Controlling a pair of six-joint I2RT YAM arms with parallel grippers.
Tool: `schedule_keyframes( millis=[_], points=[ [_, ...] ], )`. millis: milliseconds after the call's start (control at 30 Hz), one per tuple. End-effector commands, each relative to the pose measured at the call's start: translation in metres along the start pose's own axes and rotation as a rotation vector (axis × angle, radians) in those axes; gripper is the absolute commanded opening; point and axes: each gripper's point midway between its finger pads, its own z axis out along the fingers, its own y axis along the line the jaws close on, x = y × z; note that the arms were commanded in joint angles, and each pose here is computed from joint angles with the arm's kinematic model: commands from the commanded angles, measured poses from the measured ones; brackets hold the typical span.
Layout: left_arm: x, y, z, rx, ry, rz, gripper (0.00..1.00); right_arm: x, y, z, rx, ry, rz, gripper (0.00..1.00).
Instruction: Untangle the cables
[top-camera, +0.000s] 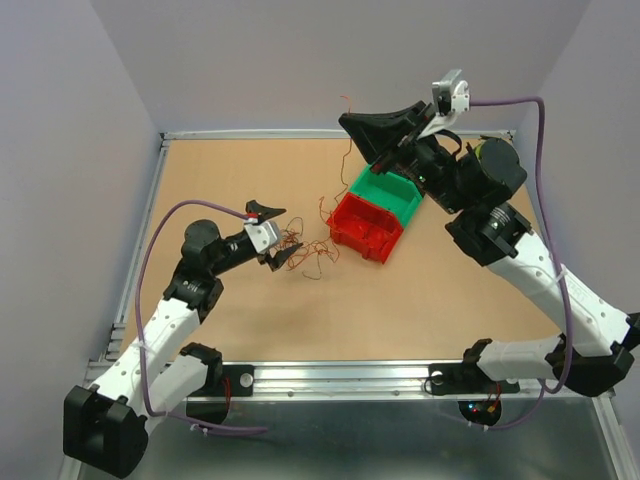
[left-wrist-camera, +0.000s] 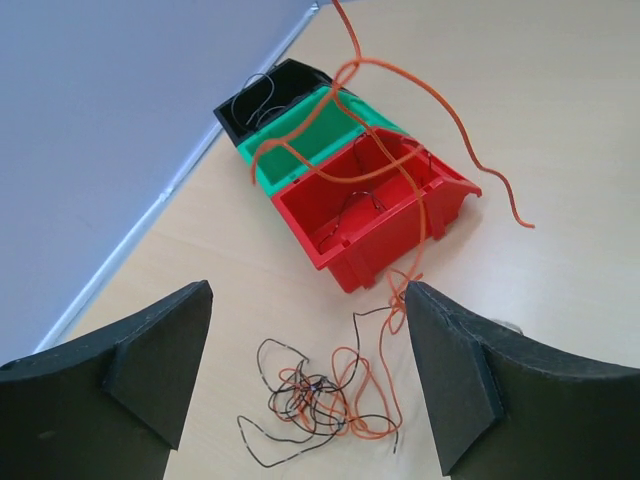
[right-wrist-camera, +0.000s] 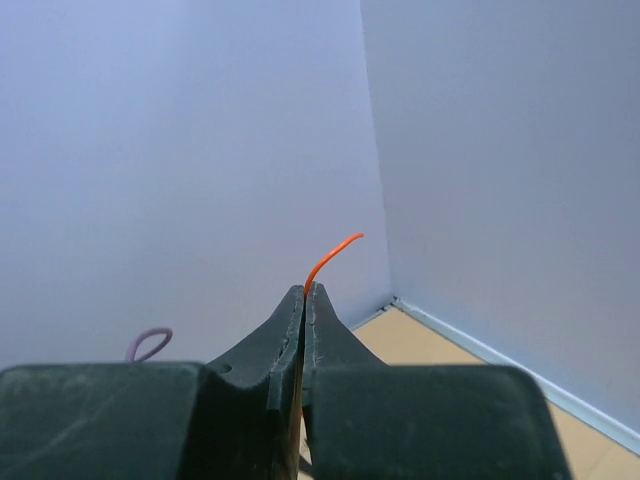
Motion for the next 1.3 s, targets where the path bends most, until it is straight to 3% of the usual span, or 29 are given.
schedule_keyframes(
  millis=[0, 367, 633, 867, 967, 1033, 1067, 1100, 1167, 1267],
  points=[
    [-0.029, 0.005, 0.005, 0.021, -0.101, 0.047, 0.9, -0.043, 0.002, 0.015, 0.018, -0.098, 0.002, 0.0],
    [-0.114, 0.04, 0.021, 0.006, -0.29, -0.002, 0.92, -0.031, 0.008, 0.035, -0.025, -0.083, 0.047, 0.01],
    [-0.147, 0.029, 0.039, 0.171, -0.388, -0.023, 0.89, -0.024, 0.008, 0.045, -0.032, -0.101, 0.085, 0.01],
    [-0.127, 0.024, 0.084, 0.21, -0.361, -0.069, 0.83, -0.025, 0.012, 0.052, -0.066, -0.149, 0.118, 0.0],
    [-0.103, 0.029, 0.103, 0.206, -0.309, -0.118, 0.74, -0.035, 0.008, 0.053, -0.041, -0.18, 0.116, 0.01],
    [-0.079, 0.04, 0.117, 0.145, -0.252, -0.153, 0.61, -0.044, 0.005, 0.051, -0.024, -0.206, 0.113, 0.01],
    [-0.04, 0.057, 0.13, 0.038, -0.139, -0.195, 0.42, -0.077, -0.005, 0.041, 0.048, -0.302, 0.103, 0.01],
    [-0.041, 0.058, 0.131, 0.037, -0.141, -0.193, 0.41, -0.077, -0.005, 0.041, 0.049, -0.303, 0.097, 0.0],
    [0.002, 0.064, 0.138, -0.03, -0.028, -0.243, 0.4, -0.11, -0.008, 0.028, 0.088, -0.388, 0.084, 0.01],
    [0.035, 0.073, 0.138, -0.107, 0.06, -0.261, 0.4, -0.142, -0.01, 0.011, 0.118, -0.461, 0.072, 0.0]
  ],
)
